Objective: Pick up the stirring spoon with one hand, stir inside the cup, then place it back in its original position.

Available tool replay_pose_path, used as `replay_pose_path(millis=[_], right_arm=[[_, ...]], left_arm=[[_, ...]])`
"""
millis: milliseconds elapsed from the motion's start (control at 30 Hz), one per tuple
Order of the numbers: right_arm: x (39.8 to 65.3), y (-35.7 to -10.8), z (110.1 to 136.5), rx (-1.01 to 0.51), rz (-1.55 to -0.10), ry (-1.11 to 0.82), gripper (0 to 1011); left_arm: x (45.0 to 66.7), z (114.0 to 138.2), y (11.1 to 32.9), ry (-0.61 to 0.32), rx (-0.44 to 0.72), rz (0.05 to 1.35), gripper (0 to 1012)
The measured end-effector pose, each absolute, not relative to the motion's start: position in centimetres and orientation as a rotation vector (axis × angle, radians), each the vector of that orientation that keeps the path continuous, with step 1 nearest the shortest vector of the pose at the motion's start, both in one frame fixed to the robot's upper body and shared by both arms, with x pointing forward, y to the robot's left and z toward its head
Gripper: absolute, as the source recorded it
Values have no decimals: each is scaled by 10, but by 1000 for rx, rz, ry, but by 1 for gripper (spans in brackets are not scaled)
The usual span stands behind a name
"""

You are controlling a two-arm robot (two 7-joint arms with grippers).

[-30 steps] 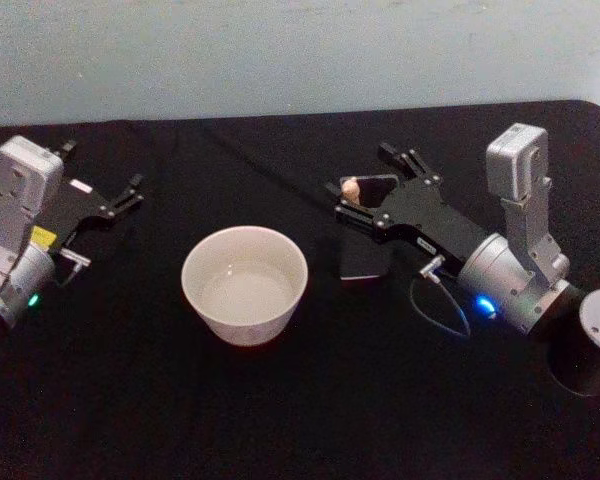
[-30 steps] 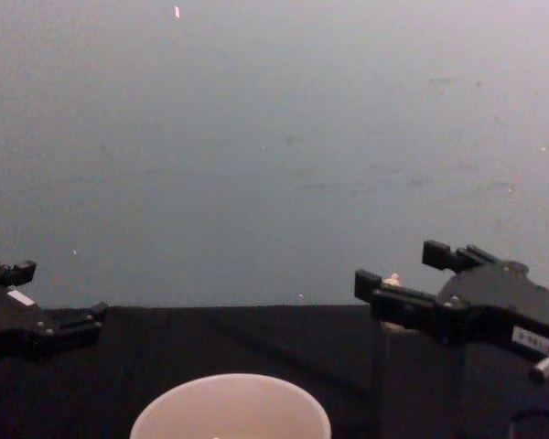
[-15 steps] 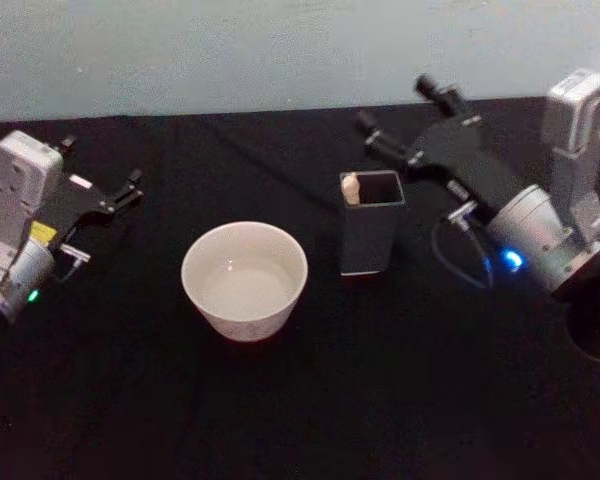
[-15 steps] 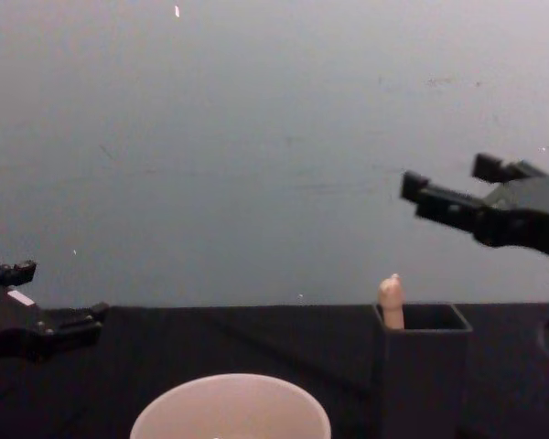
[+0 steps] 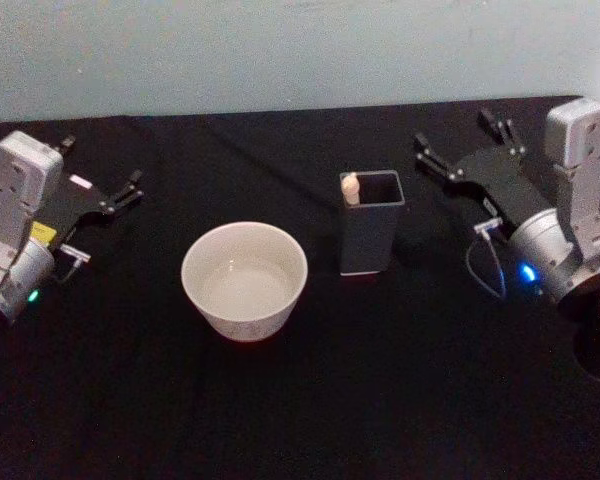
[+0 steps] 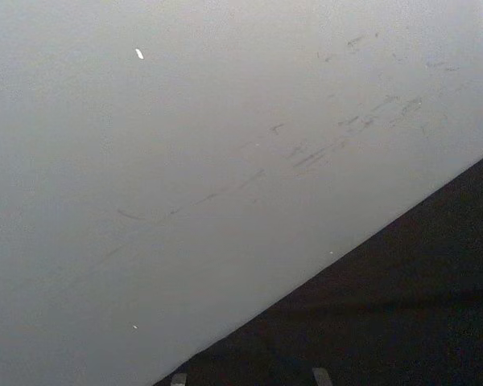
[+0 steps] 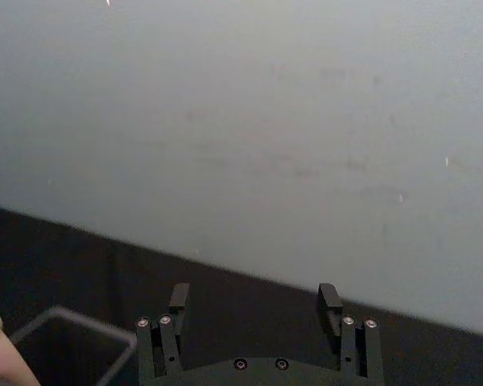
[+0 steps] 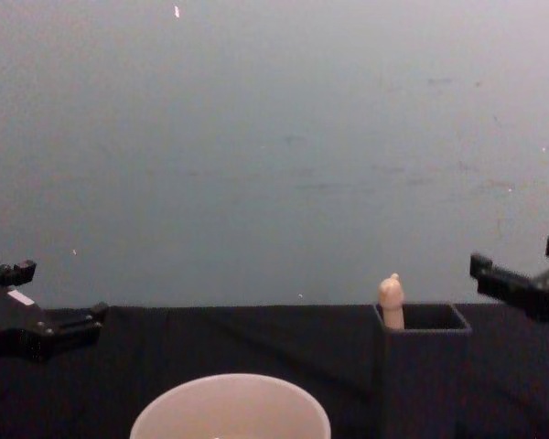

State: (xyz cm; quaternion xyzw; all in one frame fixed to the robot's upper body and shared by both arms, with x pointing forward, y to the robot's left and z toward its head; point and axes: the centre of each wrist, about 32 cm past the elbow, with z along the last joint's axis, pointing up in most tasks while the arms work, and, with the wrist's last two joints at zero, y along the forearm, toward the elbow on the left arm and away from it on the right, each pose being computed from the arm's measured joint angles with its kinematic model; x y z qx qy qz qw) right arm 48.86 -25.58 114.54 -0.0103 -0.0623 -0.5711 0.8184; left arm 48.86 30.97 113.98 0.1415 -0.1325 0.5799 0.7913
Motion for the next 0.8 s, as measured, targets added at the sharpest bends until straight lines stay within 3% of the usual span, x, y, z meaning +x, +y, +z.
replay_pose_path(millis=[300,800], right_arm=[[487,-255,1126,-91,-1226,-94,1002],[487,-255,1128,-86,-1223,-100,1002]], left_arm=[[489,1140,310,-285,304,1248,1001],[489,1140,310,-285,304,1248,1001]])
